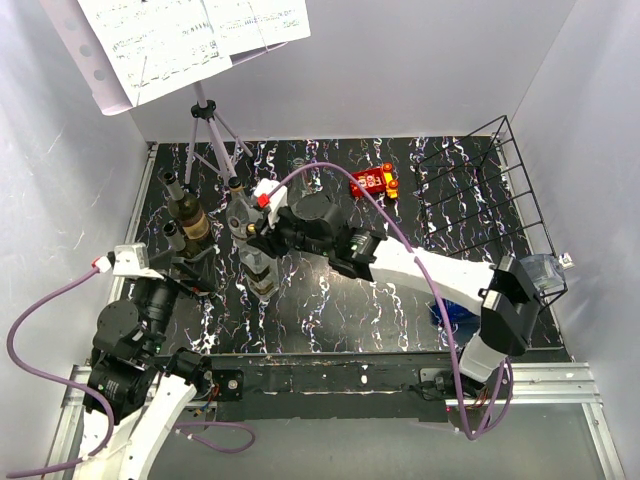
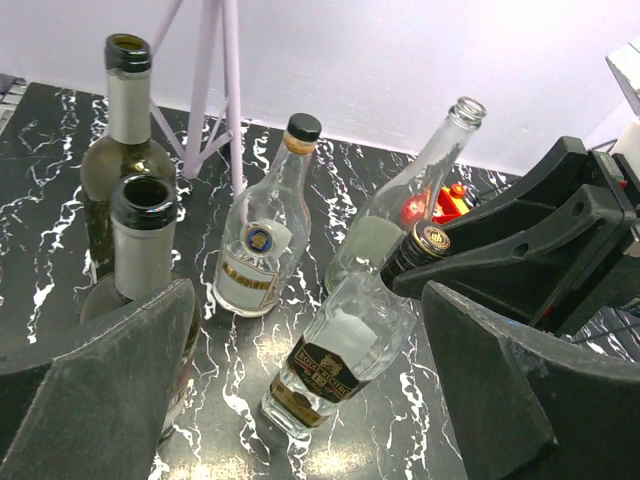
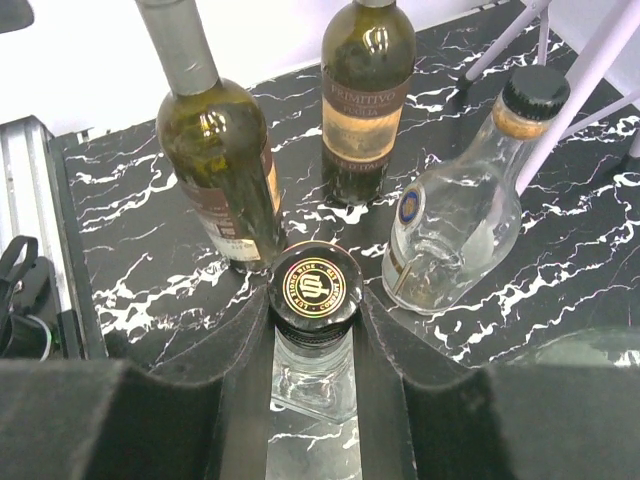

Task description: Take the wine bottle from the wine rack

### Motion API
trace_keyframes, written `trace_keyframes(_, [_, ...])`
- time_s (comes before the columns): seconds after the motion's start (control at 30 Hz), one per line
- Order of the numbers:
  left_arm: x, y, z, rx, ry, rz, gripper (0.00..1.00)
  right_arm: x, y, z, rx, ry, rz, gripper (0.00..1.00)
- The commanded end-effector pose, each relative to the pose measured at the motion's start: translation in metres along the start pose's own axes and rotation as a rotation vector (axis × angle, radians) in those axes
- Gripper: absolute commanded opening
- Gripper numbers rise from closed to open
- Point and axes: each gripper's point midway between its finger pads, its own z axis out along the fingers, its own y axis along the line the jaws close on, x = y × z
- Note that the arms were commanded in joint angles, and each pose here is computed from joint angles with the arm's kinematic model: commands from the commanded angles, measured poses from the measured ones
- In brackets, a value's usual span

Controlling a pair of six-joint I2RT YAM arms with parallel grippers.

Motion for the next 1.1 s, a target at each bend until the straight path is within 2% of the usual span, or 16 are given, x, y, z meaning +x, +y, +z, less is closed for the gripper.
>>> trace_keyframes(0.0, [-0.007,0.012,-0.004,-0.076,-0.018,-0.014,0.98,-0.115,-0.003,-0.007,0.028,-0.320,-0.048,0.01])
trace_keyframes(0.07, [-0.008,0.013,-0.005,-0.077,-0.019,-0.014,0.98,-0.114,0.000,-0.002,0.024,-0.317,-0.051,0.02])
trace_keyframes(0.13, [-0.007,0.012,-0.004,-0.075,-0.017,-0.013,0.98,-0.113,-0.003,0.002,0.049,-0.306,-0.046,0.12])
trace_keyframes(0.27, [-0.005,0.009,-0.003,-0.057,-0.008,-0.007,0.98,-0.116,-0.005,0.002,0.074,-0.306,-0.032,0.40])
trace_keyframes(0.43, [-0.005,0.007,-0.003,-0.045,-0.006,-0.005,0.98,-0.124,-0.010,-0.010,0.108,-0.322,-0.011,0.56])
trace_keyframes(0.6, [-0.002,0.000,0.000,-0.006,0.008,0.003,0.98,-0.132,-0.009,-0.031,0.117,-0.342,0.044,0.60])
trace_keyframes(0.7, [0.000,-0.004,0.000,0.019,0.016,0.006,0.98,-0.130,-0.020,-0.052,0.192,-0.332,0.123,0.60])
trace_keyframes(0.9, [0.008,-0.026,0.003,0.149,0.047,0.026,0.98,-0.093,-0.060,-0.127,0.498,-0.227,0.336,0.59])
trace_keyframes(1.07, [0.014,-0.033,0.008,0.189,0.071,0.041,0.98,-0.040,-0.103,-0.221,0.916,-0.150,0.481,0.59])
